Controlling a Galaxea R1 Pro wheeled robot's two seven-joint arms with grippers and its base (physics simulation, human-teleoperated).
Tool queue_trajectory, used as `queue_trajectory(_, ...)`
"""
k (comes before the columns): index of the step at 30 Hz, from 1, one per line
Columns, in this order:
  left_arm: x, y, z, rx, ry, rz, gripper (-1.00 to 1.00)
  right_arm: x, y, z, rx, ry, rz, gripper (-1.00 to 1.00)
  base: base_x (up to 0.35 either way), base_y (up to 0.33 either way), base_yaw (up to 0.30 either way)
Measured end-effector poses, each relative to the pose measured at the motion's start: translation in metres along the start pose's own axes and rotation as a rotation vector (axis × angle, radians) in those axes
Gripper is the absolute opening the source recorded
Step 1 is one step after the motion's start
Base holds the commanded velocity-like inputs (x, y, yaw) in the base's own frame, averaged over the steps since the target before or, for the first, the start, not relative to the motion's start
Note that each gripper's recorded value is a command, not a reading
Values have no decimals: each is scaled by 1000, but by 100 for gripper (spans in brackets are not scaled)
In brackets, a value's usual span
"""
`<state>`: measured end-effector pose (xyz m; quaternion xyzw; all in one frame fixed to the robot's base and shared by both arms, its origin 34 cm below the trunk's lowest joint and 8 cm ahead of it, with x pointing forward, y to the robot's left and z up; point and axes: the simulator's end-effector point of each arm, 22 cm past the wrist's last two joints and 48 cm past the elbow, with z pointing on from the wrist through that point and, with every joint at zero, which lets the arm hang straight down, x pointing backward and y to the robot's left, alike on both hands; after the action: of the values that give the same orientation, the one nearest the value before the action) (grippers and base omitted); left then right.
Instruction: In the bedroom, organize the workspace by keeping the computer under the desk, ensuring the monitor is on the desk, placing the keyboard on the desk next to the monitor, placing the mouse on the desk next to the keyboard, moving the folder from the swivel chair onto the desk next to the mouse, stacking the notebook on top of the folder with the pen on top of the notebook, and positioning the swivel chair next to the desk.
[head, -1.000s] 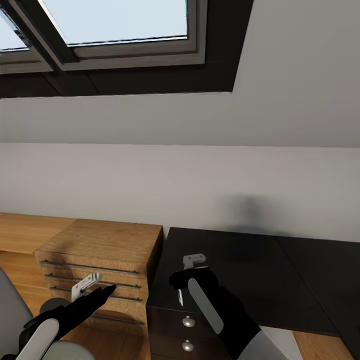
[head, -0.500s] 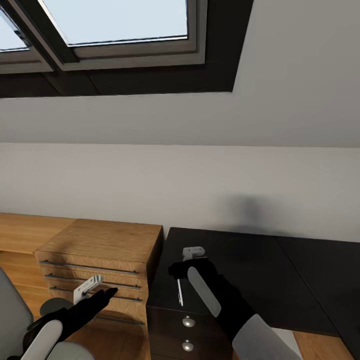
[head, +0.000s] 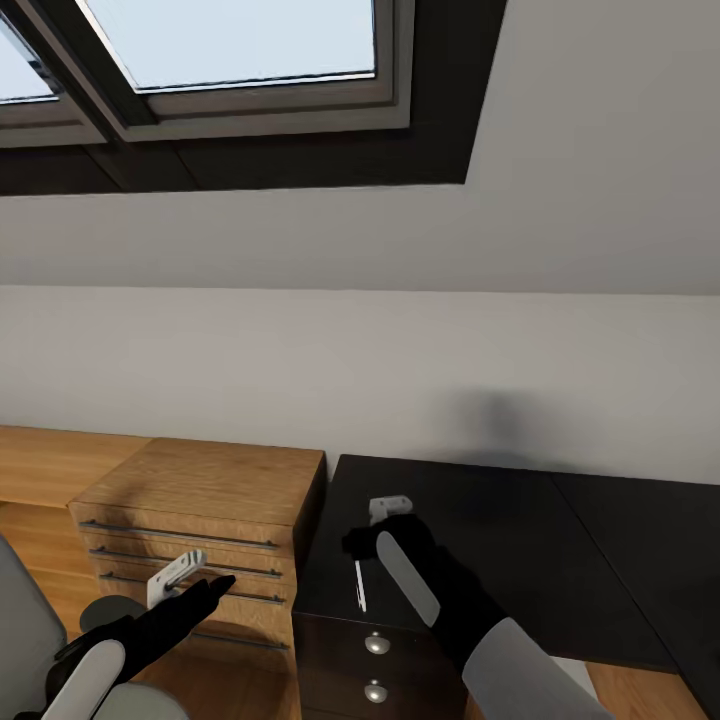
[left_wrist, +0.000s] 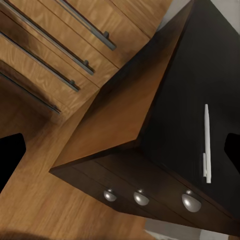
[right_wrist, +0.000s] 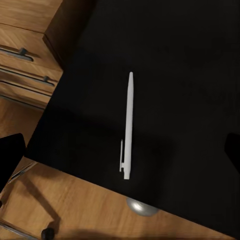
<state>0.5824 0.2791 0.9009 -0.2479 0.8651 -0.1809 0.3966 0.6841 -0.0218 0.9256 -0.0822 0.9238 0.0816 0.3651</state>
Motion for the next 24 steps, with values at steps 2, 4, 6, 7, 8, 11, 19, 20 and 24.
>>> queue_trajectory(2, 0, 0, 0, 0, 0, 0, 100, 4, -2, 2, 5, 10, 0, 100, 0, 0, 0)
queue_trajectory(4, -1, 2, 0, 1, -3, 3, 100, 9, -3, 4, 9, 19, -5, 100, 0, 0, 0)
queue_trajectory(6, -2, 6, 1, 0, -8, 8, 100, 16, -3, 5, 14, 26, -16, 100, 0, 0, 0)
queue_trajectory(7, -2, 7, 2, -1, -9, 8, 100, 19, -4, 6, 17, 28, -19, 100, 0, 0, 0)
queue_trajectory(8, -2, 8, 2, -1, -11, 9, 100, 21, -4, 7, 20, 28, -23, 100, 0, 0, 0)
queue_trajectory(11, 0, 11, 5, -1, -13, 9, 100, 29, -4, 9, 26, 27, -31, 100, 0, 0, 0)
queue_trajectory(19, 5, 17, 12, -2, -16, 10, 100, 48, -4, 14, 34, 23, -46, 100, 0, 0, 0)
queue_trajectory(20, 6, 18, 13, -2, -16, 10, 100, 35, 9, 2, 1, -30, -36, 100, 0, 0, 0)
queue_trajectory(24, 8, 20, 16, -2, -17, 10, 100, 38, 8, 4, 0, -32, -37, 100, 0, 0, 0)
